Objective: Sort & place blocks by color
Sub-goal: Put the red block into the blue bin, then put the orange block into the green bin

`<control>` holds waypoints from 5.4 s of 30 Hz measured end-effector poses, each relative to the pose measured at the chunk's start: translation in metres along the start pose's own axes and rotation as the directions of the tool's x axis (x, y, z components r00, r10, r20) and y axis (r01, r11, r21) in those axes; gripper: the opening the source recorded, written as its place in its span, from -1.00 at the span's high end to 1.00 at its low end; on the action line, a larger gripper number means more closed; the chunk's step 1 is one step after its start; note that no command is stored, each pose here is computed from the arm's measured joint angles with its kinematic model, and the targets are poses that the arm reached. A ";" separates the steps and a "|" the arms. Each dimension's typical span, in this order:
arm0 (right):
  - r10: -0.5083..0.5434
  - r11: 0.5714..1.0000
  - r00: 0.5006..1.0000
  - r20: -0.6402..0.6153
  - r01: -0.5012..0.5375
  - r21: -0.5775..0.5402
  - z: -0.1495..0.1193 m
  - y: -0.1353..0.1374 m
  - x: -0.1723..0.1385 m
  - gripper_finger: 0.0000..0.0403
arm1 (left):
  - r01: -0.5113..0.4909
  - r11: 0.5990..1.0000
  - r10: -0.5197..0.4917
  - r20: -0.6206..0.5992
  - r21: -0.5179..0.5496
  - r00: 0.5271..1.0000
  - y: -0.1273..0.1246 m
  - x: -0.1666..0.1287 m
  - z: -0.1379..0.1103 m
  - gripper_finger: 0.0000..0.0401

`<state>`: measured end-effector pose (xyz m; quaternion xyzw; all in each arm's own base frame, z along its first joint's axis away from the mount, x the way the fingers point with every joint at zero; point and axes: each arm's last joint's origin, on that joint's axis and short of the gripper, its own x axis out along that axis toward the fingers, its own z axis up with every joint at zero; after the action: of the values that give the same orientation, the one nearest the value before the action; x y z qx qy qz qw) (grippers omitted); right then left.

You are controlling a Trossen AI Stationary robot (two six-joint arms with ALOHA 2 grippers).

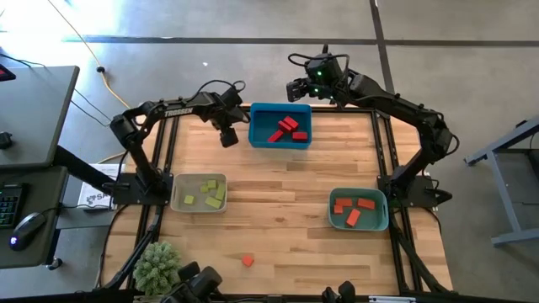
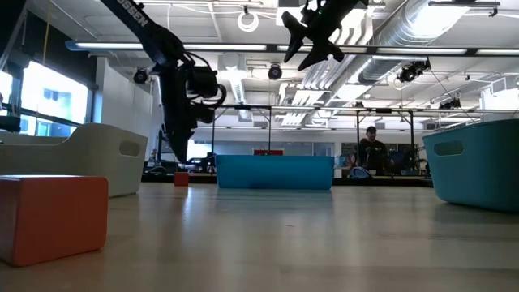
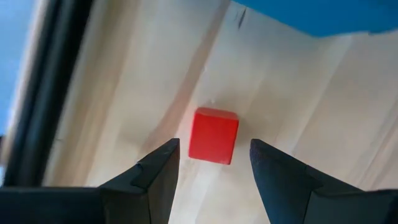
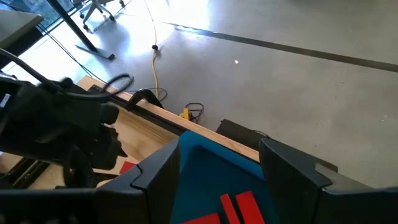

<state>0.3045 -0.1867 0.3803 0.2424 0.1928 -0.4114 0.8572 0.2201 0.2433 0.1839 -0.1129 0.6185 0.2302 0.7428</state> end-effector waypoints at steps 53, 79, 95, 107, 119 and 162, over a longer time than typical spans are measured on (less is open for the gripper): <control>0.244 0.969 0.960 -0.138 -0.248 -0.014 -0.015 0.026 -0.008 -0.03 | -0.066 0.997 0.071 0.220 -0.028 0.973 -0.001 -0.066 0.009 0.51; 0.232 0.964 0.960 -0.159 -0.248 -0.092 -0.040 0.063 -0.029 -0.03 | 0.213 0.968 -0.252 0.557 0.136 0.791 -0.022 -0.059 0.078 0.48; 0.218 0.968 0.956 -0.194 -0.238 -0.084 -0.046 0.065 -0.031 -0.03 | 0.249 0.968 -0.237 0.490 0.043 0.839 -0.021 -0.006 0.088 0.33; 0.227 0.960 0.953 -0.202 -0.254 -0.115 -0.055 0.078 -0.039 -0.03 | 0.301 0.951 -0.243 0.422 -0.075 0.873 -0.012 -0.011 0.081 0.01; 0.173 0.957 0.965 -0.197 -0.212 -0.198 -0.056 0.074 -0.038 -0.03 | 0.372 0.927 -0.365 0.101 -0.058 0.926 -0.039 -0.042 0.064 0.00; -0.080 0.838 0.858 -0.507 -0.217 -0.501 -0.082 0.044 -0.051 -0.03 | 0.225 0.850 -0.295 0.077 0.476 0.952 -0.330 -0.159 -0.048 0.00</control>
<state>0.2989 -0.0847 0.3523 0.0969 0.5107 -0.2289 0.8230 0.3169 -0.0970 0.2896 0.0018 0.5778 -0.0187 0.8160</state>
